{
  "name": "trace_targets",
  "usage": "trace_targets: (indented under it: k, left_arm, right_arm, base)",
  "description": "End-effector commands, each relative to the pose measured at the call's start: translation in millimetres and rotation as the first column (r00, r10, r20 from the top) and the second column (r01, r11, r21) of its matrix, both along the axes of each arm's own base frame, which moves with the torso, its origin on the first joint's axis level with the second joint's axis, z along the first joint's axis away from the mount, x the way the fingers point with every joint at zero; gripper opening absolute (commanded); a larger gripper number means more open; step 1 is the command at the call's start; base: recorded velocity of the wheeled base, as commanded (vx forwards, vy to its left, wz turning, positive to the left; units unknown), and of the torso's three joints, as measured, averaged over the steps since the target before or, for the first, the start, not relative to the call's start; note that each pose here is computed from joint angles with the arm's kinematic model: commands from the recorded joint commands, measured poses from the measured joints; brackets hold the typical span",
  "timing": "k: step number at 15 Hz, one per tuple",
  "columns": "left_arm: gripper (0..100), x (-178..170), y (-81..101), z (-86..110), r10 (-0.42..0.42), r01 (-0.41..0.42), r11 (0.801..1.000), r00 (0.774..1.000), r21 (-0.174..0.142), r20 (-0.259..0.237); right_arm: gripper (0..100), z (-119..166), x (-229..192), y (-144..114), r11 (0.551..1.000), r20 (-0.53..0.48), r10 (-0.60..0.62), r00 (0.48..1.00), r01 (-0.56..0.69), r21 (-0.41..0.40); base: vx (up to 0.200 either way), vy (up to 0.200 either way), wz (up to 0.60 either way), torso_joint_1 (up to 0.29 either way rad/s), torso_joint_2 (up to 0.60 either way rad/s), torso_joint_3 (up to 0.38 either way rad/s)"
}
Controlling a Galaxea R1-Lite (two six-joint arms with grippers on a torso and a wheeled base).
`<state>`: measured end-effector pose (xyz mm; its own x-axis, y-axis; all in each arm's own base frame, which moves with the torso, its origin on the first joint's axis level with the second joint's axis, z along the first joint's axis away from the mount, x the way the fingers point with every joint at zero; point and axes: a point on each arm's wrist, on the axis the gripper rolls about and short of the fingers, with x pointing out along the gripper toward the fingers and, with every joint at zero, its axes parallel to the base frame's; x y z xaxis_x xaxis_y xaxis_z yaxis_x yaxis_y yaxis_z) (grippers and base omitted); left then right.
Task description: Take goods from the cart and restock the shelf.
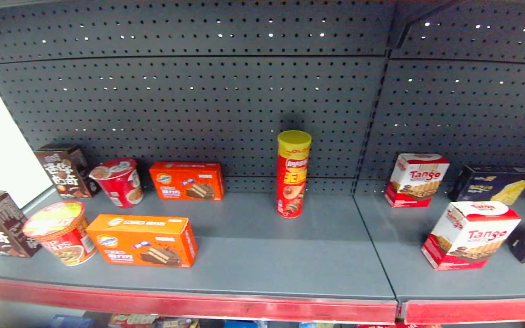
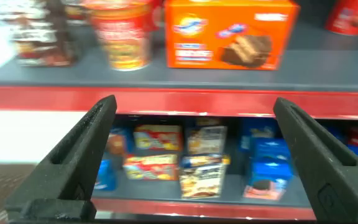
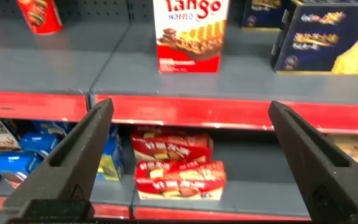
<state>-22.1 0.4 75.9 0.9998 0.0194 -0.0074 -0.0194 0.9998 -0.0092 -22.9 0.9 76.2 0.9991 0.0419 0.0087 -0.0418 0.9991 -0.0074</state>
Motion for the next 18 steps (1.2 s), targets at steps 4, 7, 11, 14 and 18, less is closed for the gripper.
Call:
trace_targets:
  k: [4,7,11,14,18]
  left_arm:
    - [100,0.1,0.1,0.0,-0.001,0.001,1.000,1.000,-0.001,-0.002]
    - [100,0.1,0.1,0.0,-0.001,0.001,1.000,1.000,-0.001,-0.002]
    - [100,0.1,0.0,-0.1,-0.002,0.002,1.000,1.000,0.000,-0.003]
    - [100,0.1,0.1,-0.1,-0.001,0.001,1.000,1.000,-0.003,-0.003]
    - [100,0.2,0.3,0.1,0.008,-0.008,1.000,1.000,-0.006,-0.003]
  right_arm:
    - [100,-0.1,0.1,0.1,1.000,-0.003,-0.001,1.000,0.001,-0.001]
    - [100,-0.1,0.1,0.1,1.000,-0.003,-0.001,1.000,0.001,-0.001]
    - [100,-0.1,0.1,0.0,1.000,-0.003,-0.002,1.000,0.002,-0.001]
    - [100,-0.1,0.1,0.1,1.000,-0.003,-0.002,1.000,0.002,-0.001]
    - [100,-0.1,0.1,0.1,1.000,-0.003,-0.001,1.000,0.001,-0.001]
  base:
    - [0.000,0.000,0.60,0.004,0.00,0.002]
    - [0.000,0.000,0.60,0.002,0.00,0.002]
    - [0.000,0.000,0.60,0.001,0.00,0.006]
    - [0.000,0.000,0.60,0.002,0.00,0.002]
    - [0.000,0.000,0.60,0.002,0.00,0.002]
